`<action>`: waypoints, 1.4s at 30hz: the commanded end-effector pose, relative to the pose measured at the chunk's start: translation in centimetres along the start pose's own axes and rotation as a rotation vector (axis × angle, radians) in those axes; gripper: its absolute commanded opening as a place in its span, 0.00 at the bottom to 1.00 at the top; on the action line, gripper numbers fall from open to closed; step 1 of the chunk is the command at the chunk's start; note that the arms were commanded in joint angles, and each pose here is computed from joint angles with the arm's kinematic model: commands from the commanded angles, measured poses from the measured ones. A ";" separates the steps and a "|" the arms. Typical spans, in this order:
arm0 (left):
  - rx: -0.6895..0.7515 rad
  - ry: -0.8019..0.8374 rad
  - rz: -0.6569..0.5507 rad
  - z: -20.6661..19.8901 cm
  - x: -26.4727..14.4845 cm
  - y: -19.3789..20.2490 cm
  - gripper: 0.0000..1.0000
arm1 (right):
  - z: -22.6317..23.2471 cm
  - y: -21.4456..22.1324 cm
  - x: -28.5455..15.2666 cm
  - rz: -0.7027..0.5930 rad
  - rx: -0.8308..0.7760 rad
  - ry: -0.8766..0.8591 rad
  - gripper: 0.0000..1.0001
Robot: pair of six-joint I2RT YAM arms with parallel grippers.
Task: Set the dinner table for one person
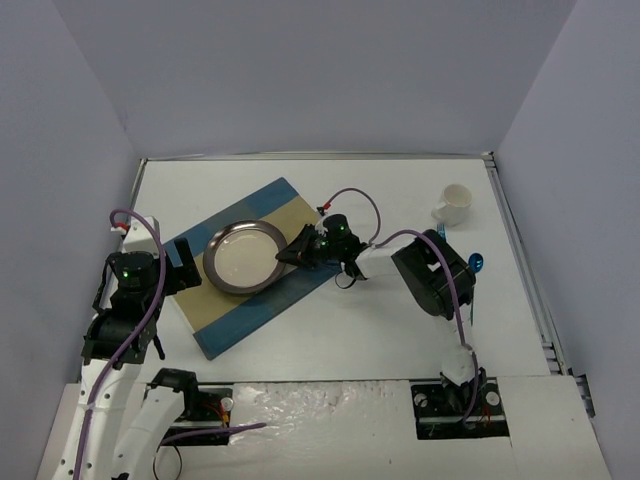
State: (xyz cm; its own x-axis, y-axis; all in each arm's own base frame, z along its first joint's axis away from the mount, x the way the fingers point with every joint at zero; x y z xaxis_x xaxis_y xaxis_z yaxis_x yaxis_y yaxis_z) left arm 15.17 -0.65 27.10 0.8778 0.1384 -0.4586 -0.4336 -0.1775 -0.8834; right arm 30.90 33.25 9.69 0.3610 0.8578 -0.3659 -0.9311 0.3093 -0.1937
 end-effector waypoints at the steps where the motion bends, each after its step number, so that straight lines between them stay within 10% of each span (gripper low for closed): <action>1: -0.016 0.009 -0.068 -0.2 0.0 -1.3 0.97 | 6.6 -1.9 -0.3 -0.072 -0.149 -0.308 0.00; 12: -0.012 0.010 -0.065 -0.2 0.1 -1.3 0.97 | 2.9 -1.2 0.8 -0.059 -0.136 -0.237 0.03; 20: -0.013 0.007 -0.066 -0.1 0.1 -1.3 0.97 | 2.3 -1.7 -0.2 -0.096 -0.240 -0.074 0.62; 30: -0.017 0.006 -0.067 -0.1 0.0 -1.2 0.97 | 1.3 -4.6 -5.7 -0.240 -0.429 0.386 0.82; 42: -0.022 0.014 -0.062 -0.2 0.0 -1.3 0.97 | -1.0 -10.9 -20.6 -0.865 -0.388 0.961 0.81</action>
State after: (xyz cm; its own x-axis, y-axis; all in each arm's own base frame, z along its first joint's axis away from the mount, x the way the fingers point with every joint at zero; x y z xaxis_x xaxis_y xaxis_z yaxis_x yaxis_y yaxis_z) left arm 15.09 -0.60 27.17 0.8799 0.1385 -0.4546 -0.4288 -0.1810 -0.8851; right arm 33.38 17.16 16.08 0.8231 0.1216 -0.5548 -0.5607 0.3301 -0.7594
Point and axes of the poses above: each gripper's point midway between its finger pads, its own x axis out along the fingers, its own z axis along the line the jaws close on, y = z × x, the point moved 9 cm from there along -x, back along the fingers, and after that the axes turned 1 degree about -x, right-handed, at the moved point
